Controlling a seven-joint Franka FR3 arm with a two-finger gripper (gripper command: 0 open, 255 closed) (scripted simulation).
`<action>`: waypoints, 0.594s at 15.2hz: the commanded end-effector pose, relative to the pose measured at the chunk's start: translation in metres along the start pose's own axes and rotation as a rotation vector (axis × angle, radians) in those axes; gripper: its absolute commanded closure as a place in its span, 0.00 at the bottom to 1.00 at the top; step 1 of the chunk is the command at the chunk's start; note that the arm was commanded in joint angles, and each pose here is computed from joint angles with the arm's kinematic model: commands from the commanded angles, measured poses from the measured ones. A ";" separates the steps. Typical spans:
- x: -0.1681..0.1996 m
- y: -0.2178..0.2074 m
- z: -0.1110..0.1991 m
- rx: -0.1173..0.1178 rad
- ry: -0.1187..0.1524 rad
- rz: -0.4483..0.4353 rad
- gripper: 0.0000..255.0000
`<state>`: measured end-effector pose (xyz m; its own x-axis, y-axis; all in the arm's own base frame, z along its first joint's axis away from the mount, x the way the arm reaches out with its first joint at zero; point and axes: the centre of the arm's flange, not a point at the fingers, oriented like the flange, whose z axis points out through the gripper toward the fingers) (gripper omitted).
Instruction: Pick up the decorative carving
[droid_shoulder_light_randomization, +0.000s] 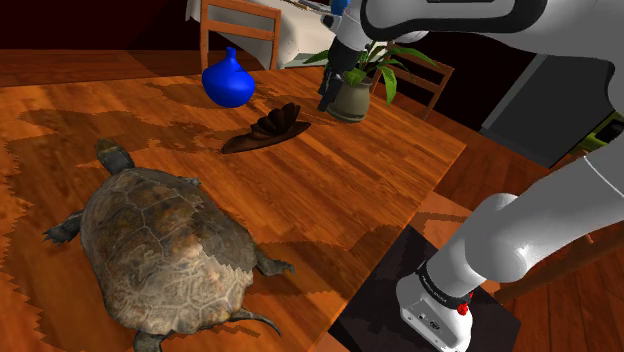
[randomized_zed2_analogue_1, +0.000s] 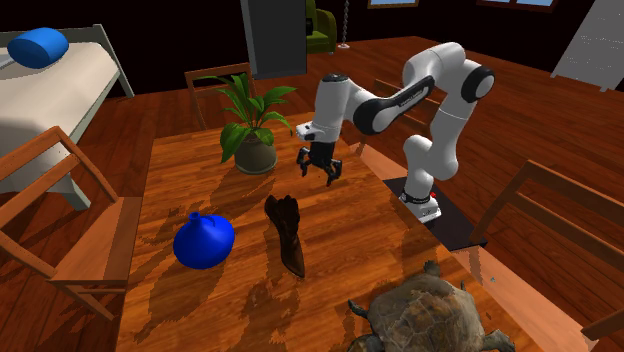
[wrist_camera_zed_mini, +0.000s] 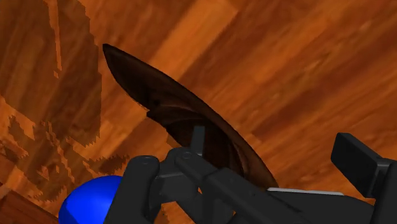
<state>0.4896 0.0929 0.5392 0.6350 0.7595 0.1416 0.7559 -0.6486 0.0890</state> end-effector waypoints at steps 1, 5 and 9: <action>0.023 0.010 0.014 -0.003 0.005 -0.086 0.00; 0.067 0.015 0.041 -0.008 0.014 -0.251 0.00; 0.109 0.013 0.065 -0.012 0.023 -0.407 0.00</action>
<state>0.5732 0.1582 0.4957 0.3186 0.9406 0.1172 0.9311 -0.3337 0.1474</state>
